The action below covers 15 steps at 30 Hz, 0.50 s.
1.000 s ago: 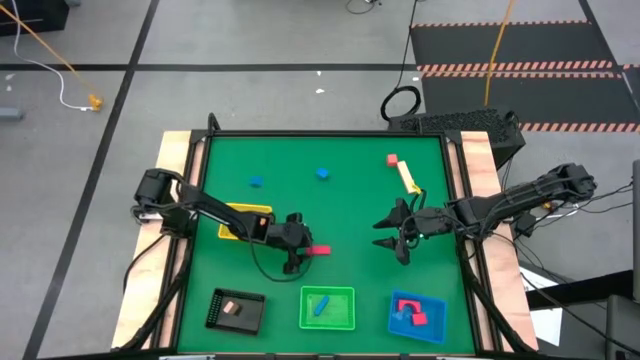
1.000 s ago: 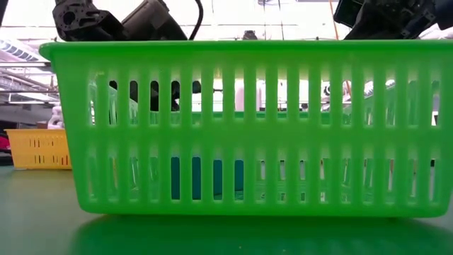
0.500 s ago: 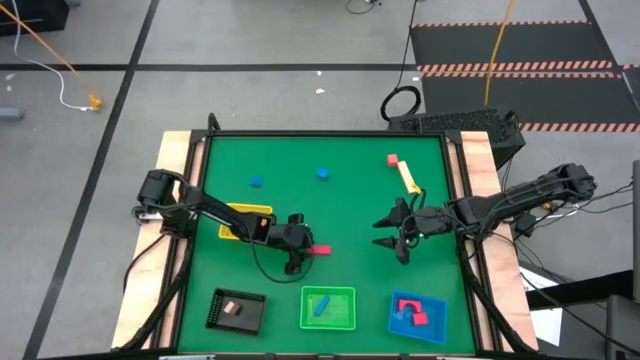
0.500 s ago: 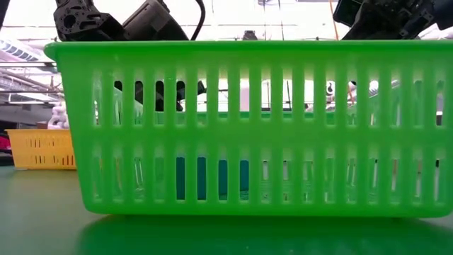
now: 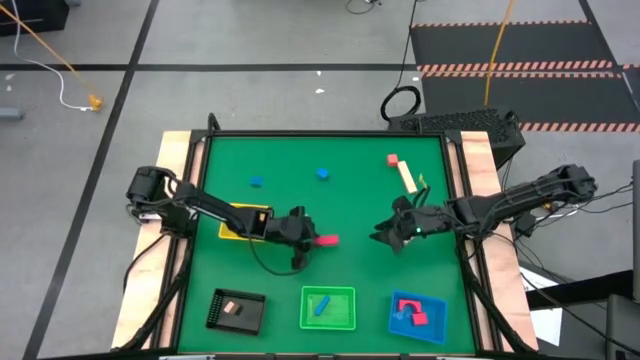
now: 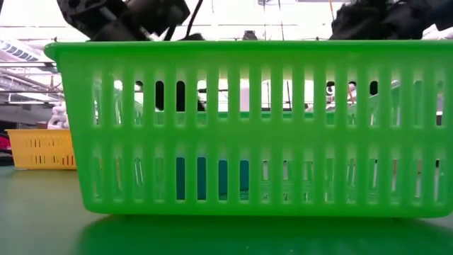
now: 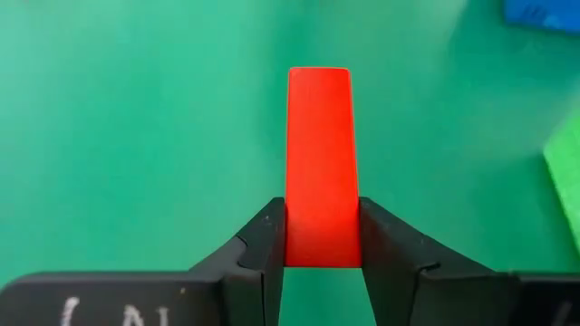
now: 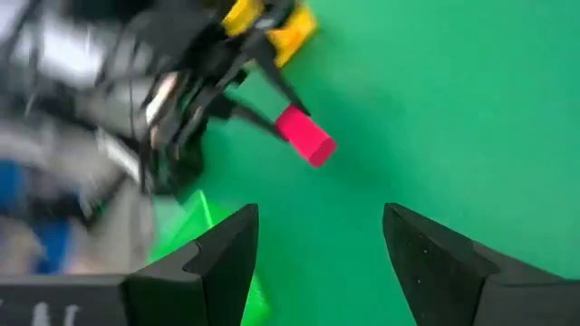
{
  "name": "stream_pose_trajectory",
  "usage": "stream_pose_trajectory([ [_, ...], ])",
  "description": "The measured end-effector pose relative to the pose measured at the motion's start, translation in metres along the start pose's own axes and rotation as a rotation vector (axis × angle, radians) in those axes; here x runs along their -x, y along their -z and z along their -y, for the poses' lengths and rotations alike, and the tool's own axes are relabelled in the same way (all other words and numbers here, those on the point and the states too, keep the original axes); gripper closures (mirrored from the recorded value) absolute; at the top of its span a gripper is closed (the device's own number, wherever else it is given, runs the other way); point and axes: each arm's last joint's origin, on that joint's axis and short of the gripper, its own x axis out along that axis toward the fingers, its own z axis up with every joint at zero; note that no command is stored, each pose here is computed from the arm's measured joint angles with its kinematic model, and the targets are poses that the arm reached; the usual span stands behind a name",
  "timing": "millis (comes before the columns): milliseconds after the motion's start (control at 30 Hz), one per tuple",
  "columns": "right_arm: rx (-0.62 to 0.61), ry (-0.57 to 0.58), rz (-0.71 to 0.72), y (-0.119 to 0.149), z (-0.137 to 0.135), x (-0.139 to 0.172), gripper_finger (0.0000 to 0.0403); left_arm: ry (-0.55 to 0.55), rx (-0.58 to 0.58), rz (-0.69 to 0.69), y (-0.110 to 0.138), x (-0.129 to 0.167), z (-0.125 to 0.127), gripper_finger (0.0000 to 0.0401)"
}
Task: Sort & place blocks by color
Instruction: Put the red rectangular block into the blue bin
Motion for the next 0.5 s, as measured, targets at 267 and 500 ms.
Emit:
stream_pose_trajectory([
  [267, -0.362, 0.0, 0.034, -0.006, 0.002, -0.012, 0.0177, -0.053, -0.179, 0.112, -0.039, 0.007, 0.004, 0.0292],
  [500, -0.379, -0.083, 0.076, -0.011, -0.003, -0.031, 0.0177, -0.098, -0.212, 0.136, -0.056, 0.009, -0.006, 0.0292],
])
